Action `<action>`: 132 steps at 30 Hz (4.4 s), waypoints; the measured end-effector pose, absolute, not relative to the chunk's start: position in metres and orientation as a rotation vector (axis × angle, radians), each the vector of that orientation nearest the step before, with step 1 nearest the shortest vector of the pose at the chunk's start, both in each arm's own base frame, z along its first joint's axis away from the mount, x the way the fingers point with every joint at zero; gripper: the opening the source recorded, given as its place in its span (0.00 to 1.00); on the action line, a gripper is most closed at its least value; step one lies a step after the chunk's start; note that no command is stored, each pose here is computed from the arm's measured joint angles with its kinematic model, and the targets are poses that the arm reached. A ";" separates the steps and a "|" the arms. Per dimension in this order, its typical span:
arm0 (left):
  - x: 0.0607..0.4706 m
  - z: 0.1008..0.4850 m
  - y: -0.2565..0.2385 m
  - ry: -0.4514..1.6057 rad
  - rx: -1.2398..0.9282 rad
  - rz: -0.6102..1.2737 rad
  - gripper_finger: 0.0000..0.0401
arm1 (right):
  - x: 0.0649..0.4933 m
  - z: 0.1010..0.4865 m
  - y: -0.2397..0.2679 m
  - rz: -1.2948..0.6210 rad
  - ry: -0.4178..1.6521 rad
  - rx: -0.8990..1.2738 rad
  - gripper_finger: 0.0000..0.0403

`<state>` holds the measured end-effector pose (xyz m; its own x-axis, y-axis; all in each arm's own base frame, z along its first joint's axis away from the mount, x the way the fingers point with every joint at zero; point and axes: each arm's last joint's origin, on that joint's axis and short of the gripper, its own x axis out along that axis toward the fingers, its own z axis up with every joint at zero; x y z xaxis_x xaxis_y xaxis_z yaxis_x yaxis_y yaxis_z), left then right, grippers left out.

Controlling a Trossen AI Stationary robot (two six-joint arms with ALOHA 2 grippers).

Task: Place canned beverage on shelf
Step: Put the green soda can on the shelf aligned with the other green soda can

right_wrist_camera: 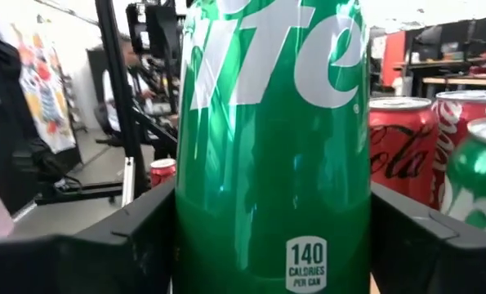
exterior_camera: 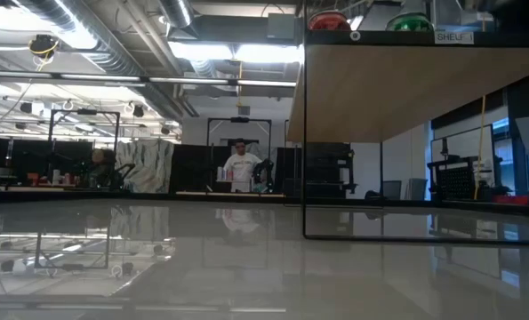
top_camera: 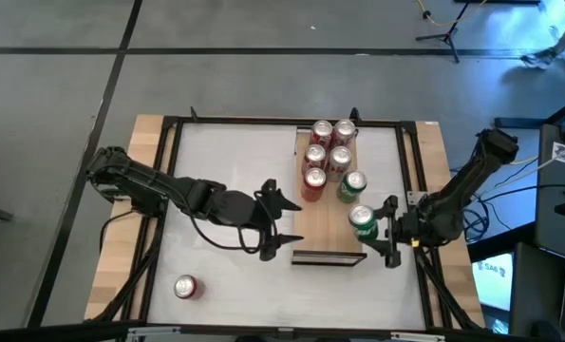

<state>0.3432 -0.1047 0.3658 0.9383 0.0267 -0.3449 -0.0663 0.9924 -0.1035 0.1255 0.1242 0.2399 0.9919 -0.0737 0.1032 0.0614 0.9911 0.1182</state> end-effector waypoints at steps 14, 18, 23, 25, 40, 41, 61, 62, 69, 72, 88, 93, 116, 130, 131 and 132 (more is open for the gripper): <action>0.398 0.337 -0.110 0.142 -0.132 0.085 0.82 | 0.114 0.206 0.109 -0.030 -0.167 0.105 0.75; 0.415 0.316 -0.101 0.146 -0.104 0.135 0.82 | 0.121 0.203 0.106 -0.040 -0.159 0.080 0.74; 0.428 0.292 -0.094 0.184 -0.099 0.240 0.82 | 0.130 0.199 0.101 -0.032 -0.154 0.049 0.75; 0.430 0.287 -0.095 0.189 -0.105 0.277 0.82 | 0.132 0.200 0.099 -0.018 -0.161 0.048 0.75; 0.439 0.275 -0.091 0.154 -0.221 0.345 0.64 | 0.137 0.194 0.095 -0.015 -0.119 0.001 0.75; 0.439 0.275 -0.091 0.153 -0.221 0.346 0.63 | 0.137 0.193 0.095 -0.021 -0.112 -0.002 0.75; 0.440 0.277 -0.089 0.131 -0.231 0.350 0.62 | 0.138 0.183 0.095 -0.043 -0.026 -0.050 0.78; 0.440 0.277 -0.088 0.130 -0.232 0.350 0.62 | 0.138 0.183 0.095 -0.043 -0.022 -0.053 0.78; 0.440 0.277 -0.088 0.131 -0.229 0.349 0.62 | 0.138 0.183 0.095 -0.043 -0.017 -0.059 0.79; 0.440 0.277 -0.088 0.131 -0.229 0.348 0.62 | 0.138 0.182 0.095 -0.043 -0.017 -0.059 0.79; 0.440 0.277 -0.088 0.136 -0.224 0.346 0.62 | 0.138 0.182 0.095 -0.042 -0.015 -0.061 0.79; 0.440 0.277 -0.088 0.136 -0.223 0.346 0.62 | 0.138 0.182 0.095 -0.042 -0.015 -0.062 0.79; 0.440 0.277 -0.089 0.143 -0.228 0.306 0.62 | 0.138 0.181 0.095 -0.041 -0.008 -0.068 0.86; 0.440 0.277 -0.087 0.144 -0.222 0.311 0.62 | 0.138 0.181 0.095 -0.041 -0.010 -0.066 0.91; 0.440 0.277 -0.087 0.146 -0.208 0.310 0.62 | 0.138 0.181 0.095 -0.041 -0.011 -0.065 0.91; 0.440 0.277 -0.087 0.148 -0.193 0.309 0.62 | 0.138 0.182 0.095 -0.041 -0.014 -0.062 0.91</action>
<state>0.4404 -0.0870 0.2767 0.9420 0.2873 -0.1737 -0.3154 0.9345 -0.1651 0.1378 0.0953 0.1817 0.9990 -0.0409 0.0156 0.0418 0.9972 -0.0615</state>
